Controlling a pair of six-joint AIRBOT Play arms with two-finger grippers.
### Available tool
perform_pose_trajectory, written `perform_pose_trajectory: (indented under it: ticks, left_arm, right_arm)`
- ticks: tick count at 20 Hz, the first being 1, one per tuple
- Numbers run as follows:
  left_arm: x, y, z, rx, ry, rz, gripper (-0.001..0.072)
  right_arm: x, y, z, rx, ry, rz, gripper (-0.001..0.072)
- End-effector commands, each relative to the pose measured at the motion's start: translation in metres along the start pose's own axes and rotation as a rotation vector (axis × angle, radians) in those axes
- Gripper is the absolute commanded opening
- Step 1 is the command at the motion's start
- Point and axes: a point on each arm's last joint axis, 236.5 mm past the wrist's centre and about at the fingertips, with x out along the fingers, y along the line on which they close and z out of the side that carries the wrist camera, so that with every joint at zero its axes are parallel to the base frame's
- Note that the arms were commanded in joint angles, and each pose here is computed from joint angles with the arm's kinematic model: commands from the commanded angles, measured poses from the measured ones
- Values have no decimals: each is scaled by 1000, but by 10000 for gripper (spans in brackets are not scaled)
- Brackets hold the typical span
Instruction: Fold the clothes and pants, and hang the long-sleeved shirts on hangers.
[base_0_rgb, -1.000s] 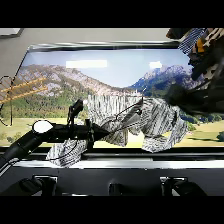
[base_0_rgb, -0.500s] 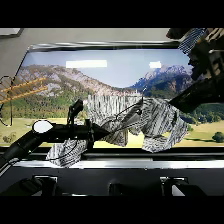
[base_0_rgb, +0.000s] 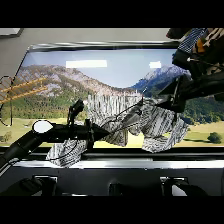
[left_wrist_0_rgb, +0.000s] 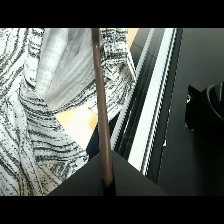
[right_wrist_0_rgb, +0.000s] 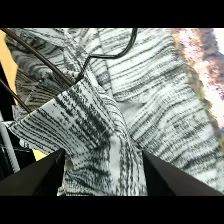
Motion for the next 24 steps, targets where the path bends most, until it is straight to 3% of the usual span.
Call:
perform_pose_trajectory:
  ticks: [1, 5, 9, 17, 20, 22, 24]
  left_arm:
    - [0, 0, 0, 2, 1, -1, 18]
    - [0, 0, 0, 2, 1, 0, 18]
    - [0, 0, 0, 2, 1, -1, 18]
    - [0, 0, 0, 1, 1, -1, 18]
    - [0, 0, 0, 1, 1, -1, 19]
    - [0, 0, 0, 1, 1, -1, 19]
    - [0, 0, 0, 0, 1, 0, 20]
  right_arm:
    - [18, 0, 2, -3, -48, 98, 561]
    - [32, -6, -6, 31, -42, 142, 553]
    - [40, -5, -13, 37, -33, 177, 483]
    - [60, 10, -2, -88, -33, 233, 476]
    - [66, 13, -2, -103, -18, 242, 241]
    - [65, 15, -7, -108, 9, 248, 34]
    - [62, 18, -7, -113, 11, 254, 31]
